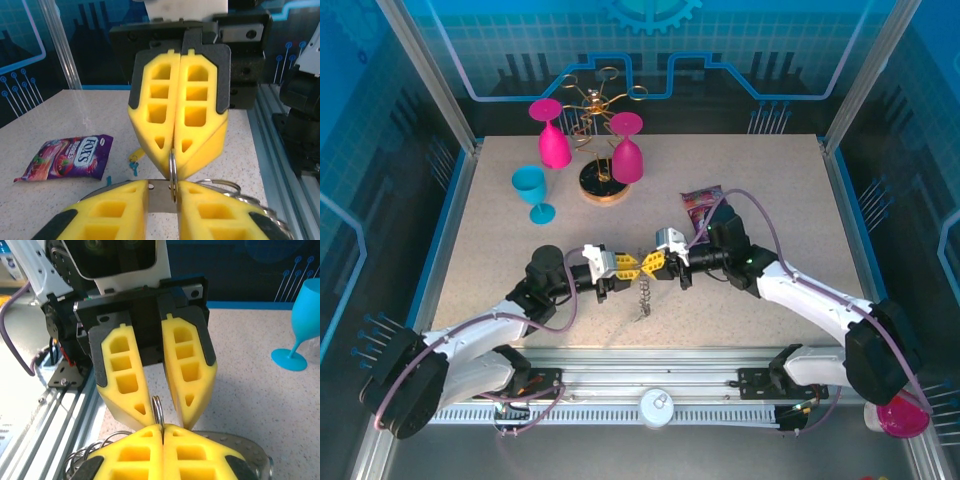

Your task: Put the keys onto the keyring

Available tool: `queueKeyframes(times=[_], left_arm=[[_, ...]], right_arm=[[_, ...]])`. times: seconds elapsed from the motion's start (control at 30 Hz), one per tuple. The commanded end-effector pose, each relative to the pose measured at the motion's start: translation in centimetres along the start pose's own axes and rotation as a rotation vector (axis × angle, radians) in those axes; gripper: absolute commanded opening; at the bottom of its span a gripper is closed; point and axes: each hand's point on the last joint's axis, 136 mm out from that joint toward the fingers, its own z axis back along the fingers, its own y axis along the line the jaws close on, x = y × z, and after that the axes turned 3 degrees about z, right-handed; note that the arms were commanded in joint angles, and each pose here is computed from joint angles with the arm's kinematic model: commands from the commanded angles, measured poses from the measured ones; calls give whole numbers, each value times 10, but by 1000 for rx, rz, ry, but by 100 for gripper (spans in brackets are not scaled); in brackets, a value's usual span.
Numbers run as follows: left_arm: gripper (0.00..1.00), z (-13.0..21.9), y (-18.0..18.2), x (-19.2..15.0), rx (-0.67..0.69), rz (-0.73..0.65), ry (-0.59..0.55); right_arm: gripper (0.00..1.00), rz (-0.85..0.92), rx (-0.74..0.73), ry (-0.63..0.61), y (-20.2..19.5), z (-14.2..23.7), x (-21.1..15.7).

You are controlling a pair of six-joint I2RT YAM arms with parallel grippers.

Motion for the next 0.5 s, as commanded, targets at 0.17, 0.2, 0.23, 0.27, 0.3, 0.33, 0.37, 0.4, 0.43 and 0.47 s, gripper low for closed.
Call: queueKeyframes(times=[0.17,0.2,0.23,0.27,0.3,0.33,0.37,0.4,0.43,0.47], left_arm=[[20,4,0,2,13,-46,80],[20,4,0,2,12,-45,81],[20,4,0,2,8,-44,81],[20,3,1,3,9,-44,77],[20,3,1,3,9,-41,76],[20,2,1,4,7,-42,75],[20,2,1,4,8,-43,75],[20,2,1,4,4,-42,76],[20,2,1,5,5,-47,76],[20,2,1,5,4,-46,77]], right_arm=[[0,86,17,200,2,2,1],[0,94,20,222,3,0,0],[0,105,19,247,2,-1,-1],[0,109,22,266,3,-2,-2],[0,118,26,289,3,-4,-3],[0,127,24,317,3,-5,-4],[0,132,23,338,2,-5,-6],[0,138,25,362,2,-6,-8],[0,141,20,381,1,-6,-9],[0,145,18,392,1,-6,-9]])
